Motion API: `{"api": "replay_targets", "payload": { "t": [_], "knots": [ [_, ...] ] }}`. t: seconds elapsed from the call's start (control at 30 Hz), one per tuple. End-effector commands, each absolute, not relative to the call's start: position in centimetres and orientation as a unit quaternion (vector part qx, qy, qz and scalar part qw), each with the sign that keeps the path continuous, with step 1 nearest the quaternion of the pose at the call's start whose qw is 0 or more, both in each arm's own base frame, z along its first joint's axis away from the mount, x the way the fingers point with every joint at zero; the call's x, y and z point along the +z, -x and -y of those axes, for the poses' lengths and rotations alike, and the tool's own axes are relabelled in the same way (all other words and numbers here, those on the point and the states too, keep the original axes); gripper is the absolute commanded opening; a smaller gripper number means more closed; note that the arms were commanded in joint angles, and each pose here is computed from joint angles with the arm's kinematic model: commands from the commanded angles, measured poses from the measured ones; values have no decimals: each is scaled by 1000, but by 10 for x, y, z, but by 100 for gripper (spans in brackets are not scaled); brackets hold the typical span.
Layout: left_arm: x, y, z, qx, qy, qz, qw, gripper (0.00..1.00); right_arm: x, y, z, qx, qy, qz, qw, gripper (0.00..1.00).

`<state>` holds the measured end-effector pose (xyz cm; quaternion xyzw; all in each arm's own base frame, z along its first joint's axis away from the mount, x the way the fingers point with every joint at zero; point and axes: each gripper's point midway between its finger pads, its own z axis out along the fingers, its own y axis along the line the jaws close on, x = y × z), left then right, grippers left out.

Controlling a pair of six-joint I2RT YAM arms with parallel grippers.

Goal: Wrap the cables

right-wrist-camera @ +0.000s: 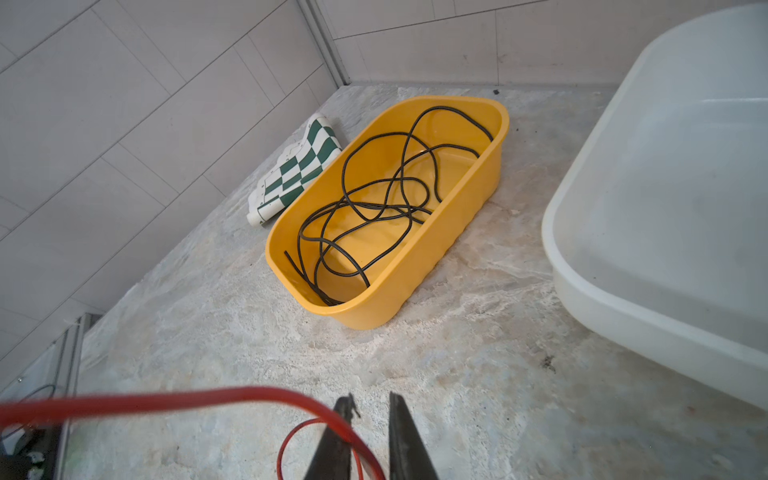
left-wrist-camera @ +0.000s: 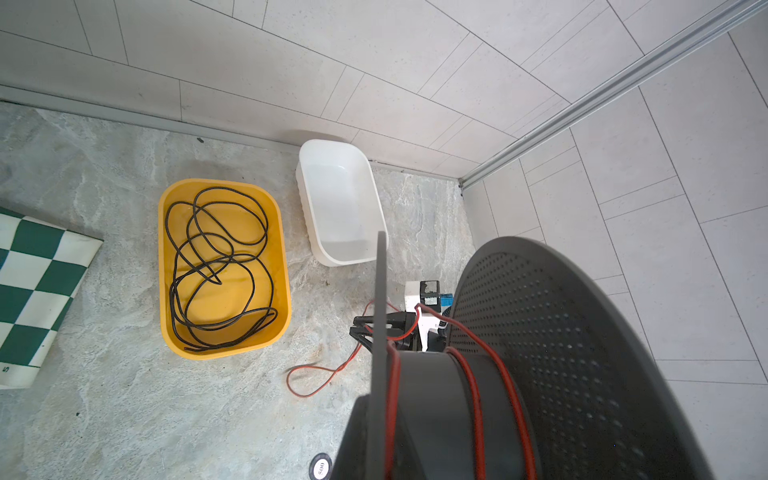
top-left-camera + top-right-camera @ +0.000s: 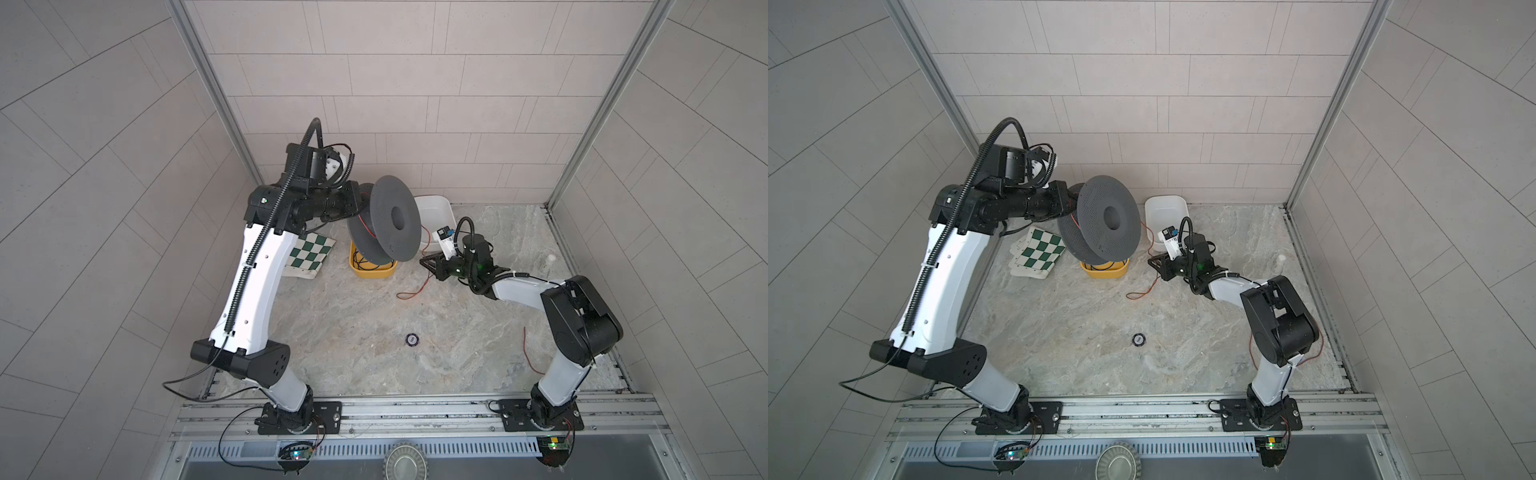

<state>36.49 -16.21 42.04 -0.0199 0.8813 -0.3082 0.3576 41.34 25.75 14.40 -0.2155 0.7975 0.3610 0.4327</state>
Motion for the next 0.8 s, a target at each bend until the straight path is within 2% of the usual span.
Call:
{"api": "replay_targets", "payload": {
  "t": [0.0, 0.03, 0.13, 0.3, 0.43, 0.77],
  "knots": [
    [462, -360, 155, -333, 29, -845, 419, 0, 144, -410, -260, 367, 215, -798, 427, 3],
    [462, -363, 151, -329, 40, -844, 422, 0, 142, -409, -259, 363, 212, -802, 424, 0],
    [457, -375, 137, -322, 83, -841, 427, 0, 139, -405, -255, 334, 212, -816, 421, 0],
    [450, -400, 116, -315, 158, -825, 441, 0, 128, -381, -255, 248, 262, -844, 397, 0],
    [446, -418, 95, -276, 210, -810, 474, 0, 125, -358, -258, 177, 313, -850, 384, 0],
    [439, -445, 59, -206, 276, -769, 538, 0, 152, -317, -269, 8, 434, -821, 372, 0]
  ]
}}
